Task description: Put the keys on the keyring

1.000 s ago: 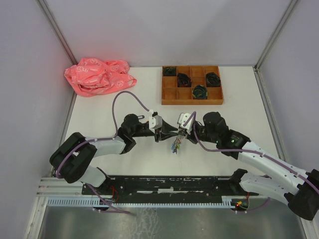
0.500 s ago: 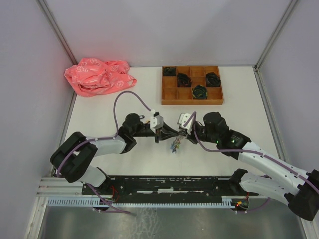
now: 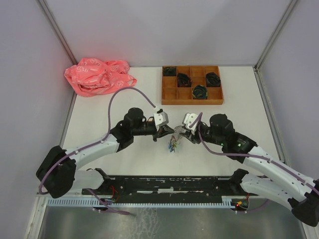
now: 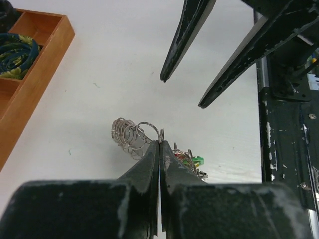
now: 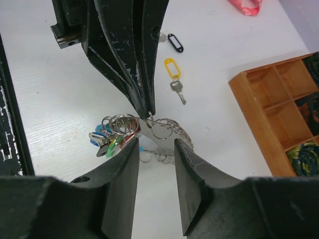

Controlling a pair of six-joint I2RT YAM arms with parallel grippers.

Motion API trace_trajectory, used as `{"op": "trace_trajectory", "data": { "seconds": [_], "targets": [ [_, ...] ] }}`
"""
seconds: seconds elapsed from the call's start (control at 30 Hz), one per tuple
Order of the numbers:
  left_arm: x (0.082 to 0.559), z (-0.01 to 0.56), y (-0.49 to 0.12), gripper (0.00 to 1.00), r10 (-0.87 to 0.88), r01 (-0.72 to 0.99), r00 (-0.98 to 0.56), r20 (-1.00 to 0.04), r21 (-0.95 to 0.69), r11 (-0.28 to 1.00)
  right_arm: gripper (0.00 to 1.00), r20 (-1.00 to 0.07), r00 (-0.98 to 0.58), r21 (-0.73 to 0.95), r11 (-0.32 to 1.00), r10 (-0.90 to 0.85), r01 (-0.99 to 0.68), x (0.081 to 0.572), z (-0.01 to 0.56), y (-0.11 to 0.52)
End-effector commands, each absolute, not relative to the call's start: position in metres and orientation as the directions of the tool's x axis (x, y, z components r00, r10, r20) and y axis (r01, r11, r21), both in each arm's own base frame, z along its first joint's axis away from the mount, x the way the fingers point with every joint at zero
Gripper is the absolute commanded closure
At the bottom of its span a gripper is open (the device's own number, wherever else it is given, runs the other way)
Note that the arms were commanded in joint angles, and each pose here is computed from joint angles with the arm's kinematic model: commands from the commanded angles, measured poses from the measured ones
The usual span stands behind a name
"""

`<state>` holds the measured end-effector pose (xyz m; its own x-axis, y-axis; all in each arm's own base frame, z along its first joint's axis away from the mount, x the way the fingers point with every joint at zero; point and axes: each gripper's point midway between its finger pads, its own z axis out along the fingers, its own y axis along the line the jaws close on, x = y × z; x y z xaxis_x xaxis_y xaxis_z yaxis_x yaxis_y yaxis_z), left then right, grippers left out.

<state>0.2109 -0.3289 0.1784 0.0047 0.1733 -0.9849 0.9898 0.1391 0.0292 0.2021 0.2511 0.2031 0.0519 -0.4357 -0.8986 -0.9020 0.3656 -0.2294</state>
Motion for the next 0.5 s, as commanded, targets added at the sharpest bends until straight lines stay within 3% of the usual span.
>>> {"op": "trace_trajectory", "data": {
  "seconds": [0.0, 0.23, 0.47],
  "targets": [
    [0.217, 0.181, -0.311, 0.97, 0.379, 0.968, 0.049, -0.924, 0.137, 0.211, 0.56, -0.910, 0.156, -0.310, 0.380, -0.385, -0.871, 0.204, 0.225, 0.247],
    [0.207, 0.194, -0.297, 0.97, 0.542, 0.960, 0.079, -0.836, 0.211, 0.186, 0.51, -0.935, 0.168, -0.292, 0.409, -0.313, -0.864, 0.209, 0.221, 0.256],
    [0.200, 0.201, -0.297, 0.97, 0.600, 0.957, 0.153, -0.786, 0.269, 0.109, 0.54, -0.941, 0.254, -0.316, 0.316, -0.223, -0.895, 0.205, 0.209, 0.283]
  ]
}}
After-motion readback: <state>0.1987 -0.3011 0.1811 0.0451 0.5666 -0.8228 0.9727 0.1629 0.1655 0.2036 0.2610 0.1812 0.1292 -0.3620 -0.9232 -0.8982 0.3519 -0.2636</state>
